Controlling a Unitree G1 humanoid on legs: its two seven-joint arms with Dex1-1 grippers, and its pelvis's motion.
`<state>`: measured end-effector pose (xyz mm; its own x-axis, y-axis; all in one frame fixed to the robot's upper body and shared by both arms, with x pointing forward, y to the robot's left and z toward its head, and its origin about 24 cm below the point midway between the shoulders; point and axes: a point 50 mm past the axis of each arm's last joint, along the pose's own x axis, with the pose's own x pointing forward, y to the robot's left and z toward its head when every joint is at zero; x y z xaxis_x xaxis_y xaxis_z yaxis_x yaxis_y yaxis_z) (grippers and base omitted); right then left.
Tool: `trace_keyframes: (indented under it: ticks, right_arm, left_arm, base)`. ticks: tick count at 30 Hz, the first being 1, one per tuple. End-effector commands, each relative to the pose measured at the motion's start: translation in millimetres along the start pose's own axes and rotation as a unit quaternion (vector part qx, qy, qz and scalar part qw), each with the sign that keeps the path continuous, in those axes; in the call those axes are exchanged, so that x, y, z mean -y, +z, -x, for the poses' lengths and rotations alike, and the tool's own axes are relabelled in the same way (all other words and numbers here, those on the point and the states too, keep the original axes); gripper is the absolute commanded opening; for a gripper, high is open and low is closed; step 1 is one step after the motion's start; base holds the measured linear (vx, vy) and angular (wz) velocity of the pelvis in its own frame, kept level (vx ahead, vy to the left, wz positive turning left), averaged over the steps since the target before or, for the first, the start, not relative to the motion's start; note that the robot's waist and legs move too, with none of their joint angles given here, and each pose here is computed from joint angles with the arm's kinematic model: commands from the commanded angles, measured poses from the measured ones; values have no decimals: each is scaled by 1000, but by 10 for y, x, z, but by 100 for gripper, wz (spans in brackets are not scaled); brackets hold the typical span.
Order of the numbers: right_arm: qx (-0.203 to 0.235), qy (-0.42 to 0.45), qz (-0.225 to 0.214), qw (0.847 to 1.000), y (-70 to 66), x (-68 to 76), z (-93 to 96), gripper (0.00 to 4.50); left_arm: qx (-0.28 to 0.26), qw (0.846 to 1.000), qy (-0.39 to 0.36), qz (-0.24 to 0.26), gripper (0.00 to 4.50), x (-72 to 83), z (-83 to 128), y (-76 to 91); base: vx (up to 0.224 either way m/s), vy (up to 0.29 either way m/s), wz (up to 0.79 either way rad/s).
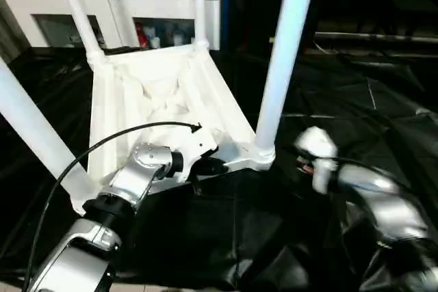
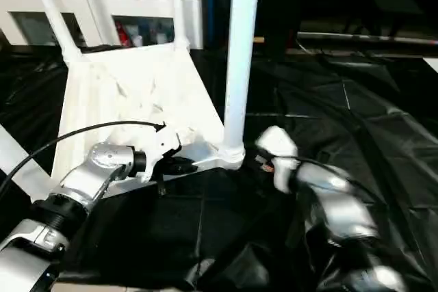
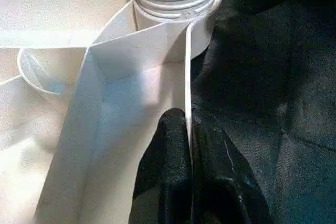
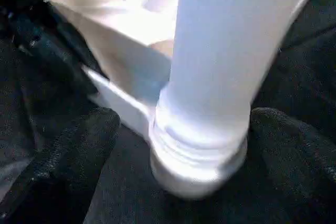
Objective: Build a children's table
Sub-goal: Rotate table base, then rotate leg to tighten
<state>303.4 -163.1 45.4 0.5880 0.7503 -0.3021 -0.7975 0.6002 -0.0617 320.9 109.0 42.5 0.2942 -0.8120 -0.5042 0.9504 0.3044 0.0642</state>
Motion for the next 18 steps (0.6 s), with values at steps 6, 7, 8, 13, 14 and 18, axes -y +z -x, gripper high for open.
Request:
trace_keyframes:
  ticks: [6,7,8,13,14,18]
  right_arm:
    - [6,-6,23,1000,68,40,-88,445]
    - [7,-6,24,1000,67,44,-95,445]
    - [7,-6,26,1000,64,46,-100,445]
    - [15,-3,19,1000,65,57,-116,445]
    - [15,-4,18,1000,63,62,-120,445]
    - [18,-4,14,1000,59,72,-125,430]
  left_arm:
    - [-2,1000,-23,-4,0,60,-21,-55]
    - [-3,1000,-24,-4,0,63,-17,-59]
    - [-3,1000,-25,-4,0,65,-13,-63]
    - [-5,1000,-29,-4,0,71,4,-82]
    - [-6,1000,-30,-3,0,71,9,-87]
    - [-7,999,-31,-3,0,71,17,-94]
  base:
    - [0,0,0]
    - [0,0,0]
    - [0,0,0]
    - [0,0,0]
    - [0,0,0]
    - [0,0,0]
